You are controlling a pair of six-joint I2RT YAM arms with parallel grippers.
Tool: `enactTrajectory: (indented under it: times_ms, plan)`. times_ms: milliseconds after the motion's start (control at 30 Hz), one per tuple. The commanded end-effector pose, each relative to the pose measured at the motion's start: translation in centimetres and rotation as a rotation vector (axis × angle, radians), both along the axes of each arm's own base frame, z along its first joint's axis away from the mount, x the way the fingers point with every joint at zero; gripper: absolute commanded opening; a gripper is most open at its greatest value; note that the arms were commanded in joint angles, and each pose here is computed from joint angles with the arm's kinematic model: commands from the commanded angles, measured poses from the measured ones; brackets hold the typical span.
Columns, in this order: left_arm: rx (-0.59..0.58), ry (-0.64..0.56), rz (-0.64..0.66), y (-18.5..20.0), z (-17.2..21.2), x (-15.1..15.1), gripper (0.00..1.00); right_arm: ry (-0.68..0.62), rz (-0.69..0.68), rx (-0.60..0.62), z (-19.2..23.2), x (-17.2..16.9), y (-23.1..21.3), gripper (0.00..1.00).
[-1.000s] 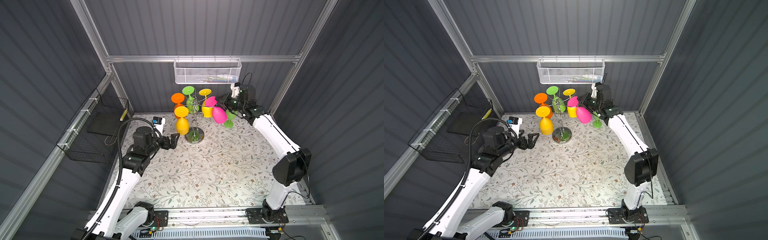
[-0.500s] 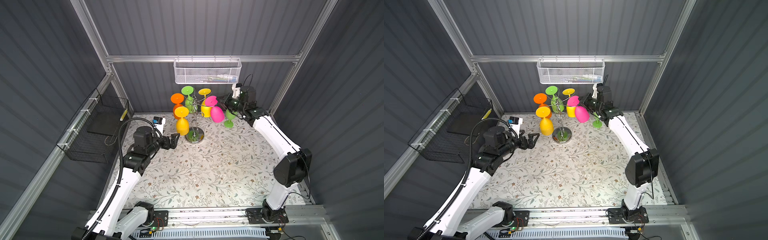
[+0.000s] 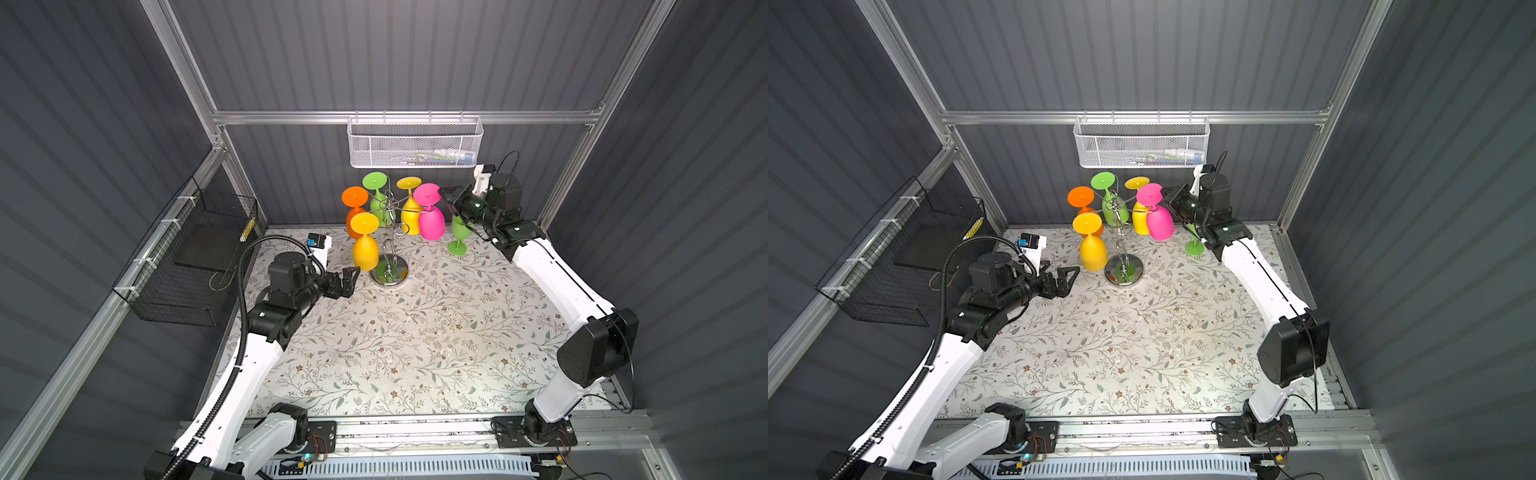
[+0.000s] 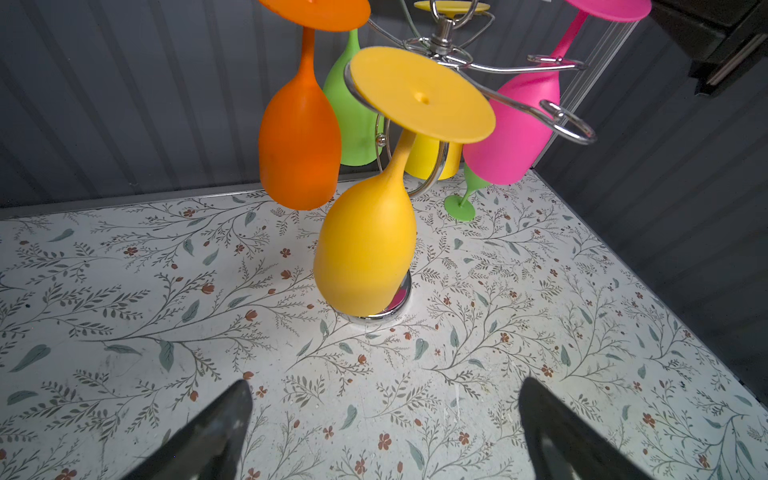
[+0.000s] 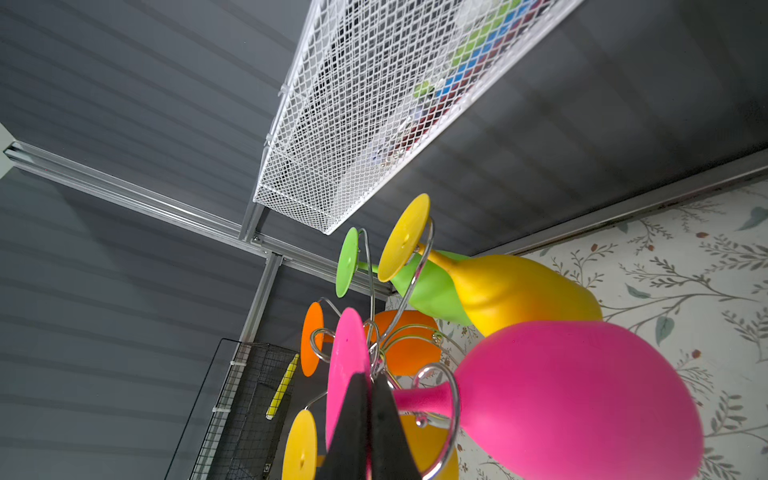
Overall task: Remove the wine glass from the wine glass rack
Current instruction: 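Close the right gripper on the magenta glass stem near its foot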
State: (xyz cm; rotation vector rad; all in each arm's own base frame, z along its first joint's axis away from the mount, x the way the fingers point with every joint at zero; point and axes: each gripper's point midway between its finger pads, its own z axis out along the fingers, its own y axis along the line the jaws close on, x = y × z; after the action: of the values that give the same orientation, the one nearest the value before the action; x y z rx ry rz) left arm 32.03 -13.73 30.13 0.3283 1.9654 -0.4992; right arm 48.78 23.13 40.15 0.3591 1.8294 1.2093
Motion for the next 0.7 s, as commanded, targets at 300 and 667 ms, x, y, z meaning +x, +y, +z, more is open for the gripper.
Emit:
enactTrajectory:
  times_ms: [300, 667]
  plan:
    - [-0.001, 0.015, -0.014, -0.3, -0.7, 0.1, 1.00, -0.063, -0.074, 0.045, 1.9, -0.5, -1.6, 0.00]
    - [0.000, 0.014, -0.009, -0.2, -0.6, 0.0, 1.00, -0.047, -0.050, 0.022, 1.7, -1.8, -1.4, 0.00]
